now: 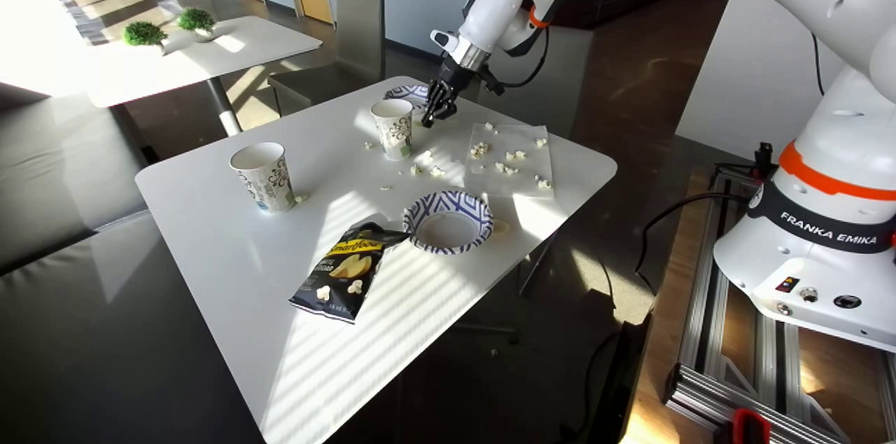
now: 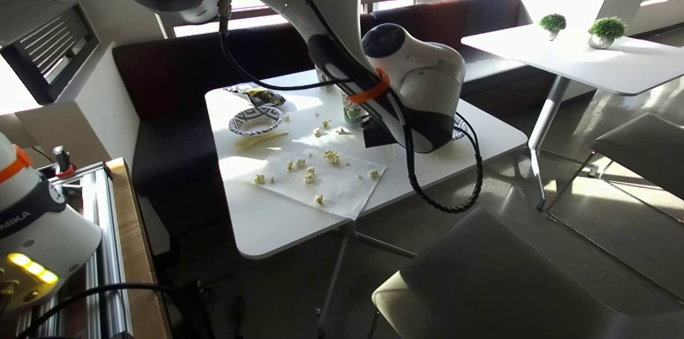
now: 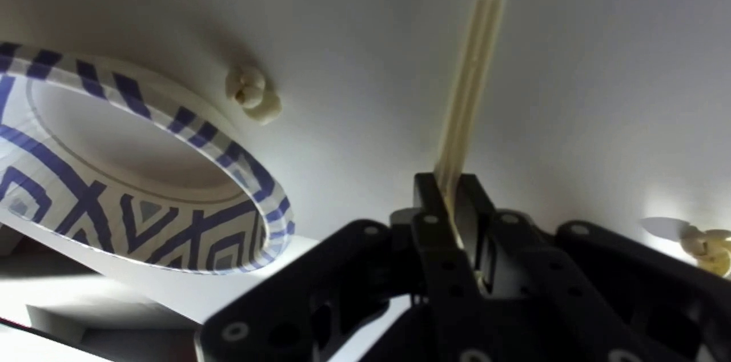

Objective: Move the white napkin forwards then move the white fork backwards

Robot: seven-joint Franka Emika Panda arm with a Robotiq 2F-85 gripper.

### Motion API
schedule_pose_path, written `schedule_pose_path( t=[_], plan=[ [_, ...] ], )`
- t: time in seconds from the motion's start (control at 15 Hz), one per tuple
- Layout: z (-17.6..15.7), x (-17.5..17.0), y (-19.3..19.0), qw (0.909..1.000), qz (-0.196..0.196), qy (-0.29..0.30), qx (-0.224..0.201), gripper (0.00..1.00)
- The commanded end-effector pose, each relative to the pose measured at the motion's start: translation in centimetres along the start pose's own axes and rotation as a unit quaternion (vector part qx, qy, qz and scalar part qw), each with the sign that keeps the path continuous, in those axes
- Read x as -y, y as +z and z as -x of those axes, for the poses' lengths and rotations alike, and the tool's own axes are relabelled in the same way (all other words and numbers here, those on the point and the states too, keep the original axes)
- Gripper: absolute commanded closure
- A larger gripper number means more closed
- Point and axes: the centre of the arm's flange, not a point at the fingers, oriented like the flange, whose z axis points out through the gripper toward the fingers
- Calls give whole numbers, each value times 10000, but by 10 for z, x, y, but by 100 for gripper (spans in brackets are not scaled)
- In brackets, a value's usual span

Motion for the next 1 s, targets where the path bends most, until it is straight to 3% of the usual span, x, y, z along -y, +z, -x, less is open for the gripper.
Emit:
schedule_pose_path(
  t=[0.0,0.27,0.53,0.8,0.93],
  plan=[
    [1,-23,7,9995,-216,227,-50,61],
    [-3,-9,-62,9919,-1049,457,549,33],
    [25,9,-129,9784,-950,698,1699,2],
    [49,38,-186,9590,-840,1226,2411,0],
    [54,56,-205,9484,-480,1612,2689,0]
  ],
)
